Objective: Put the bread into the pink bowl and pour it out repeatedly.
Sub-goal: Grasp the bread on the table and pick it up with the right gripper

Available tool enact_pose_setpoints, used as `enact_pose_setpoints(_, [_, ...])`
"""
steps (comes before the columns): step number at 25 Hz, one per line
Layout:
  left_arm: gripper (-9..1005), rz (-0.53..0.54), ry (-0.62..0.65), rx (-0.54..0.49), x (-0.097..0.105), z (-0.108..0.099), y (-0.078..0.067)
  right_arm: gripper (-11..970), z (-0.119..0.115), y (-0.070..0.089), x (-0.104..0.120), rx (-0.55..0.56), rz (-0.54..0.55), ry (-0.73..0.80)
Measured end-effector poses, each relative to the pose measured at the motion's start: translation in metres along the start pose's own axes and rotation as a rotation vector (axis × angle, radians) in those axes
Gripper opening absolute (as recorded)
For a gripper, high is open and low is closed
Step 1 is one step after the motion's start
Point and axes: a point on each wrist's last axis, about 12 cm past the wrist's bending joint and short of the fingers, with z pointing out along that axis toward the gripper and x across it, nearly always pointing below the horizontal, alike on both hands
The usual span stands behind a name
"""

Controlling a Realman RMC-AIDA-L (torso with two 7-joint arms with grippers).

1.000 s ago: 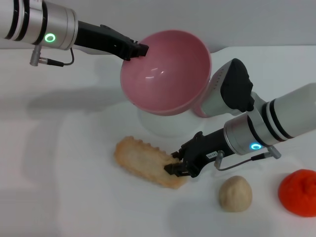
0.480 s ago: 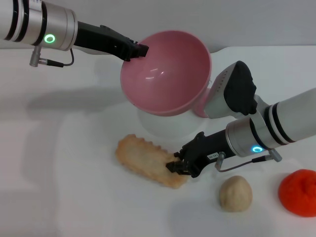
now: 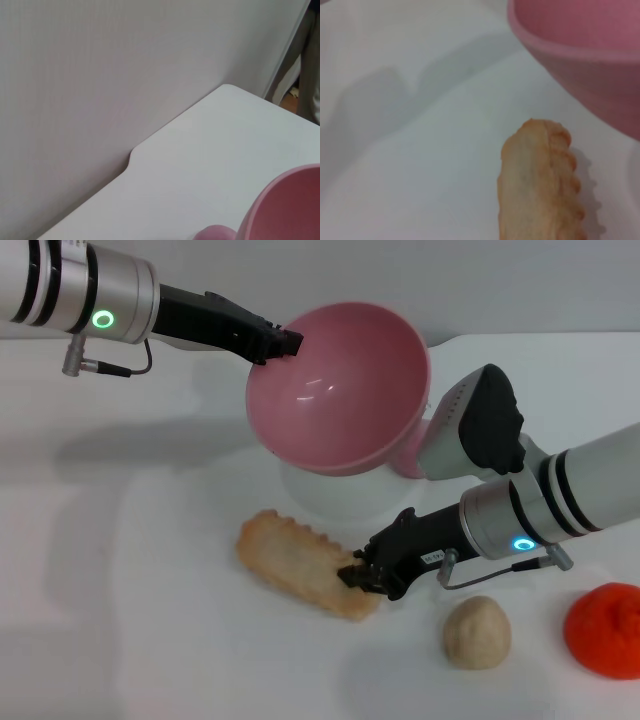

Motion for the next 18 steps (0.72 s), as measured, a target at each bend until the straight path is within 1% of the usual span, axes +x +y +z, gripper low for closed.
enact_pose_setpoints(5, [43,-0.004,-0.005,-0.01,0.0,-0.002,0.002,164,-0.008,-0.004,0.0,0.036,0.019,-0.048])
enact_pose_setpoints(12, [43,-0.014,-0.021,-0.033,-0.002,-0.01,0.009,158,-0.021,-0.019,0.005,0.12,0.088,-0.121])
enact_pose_setpoints(18, [43,-0.025,-0.04,-0.059,-0.003,-0.016,0.016,144,-0.033,-0.038,0.017,0.246,0.15,-0.185])
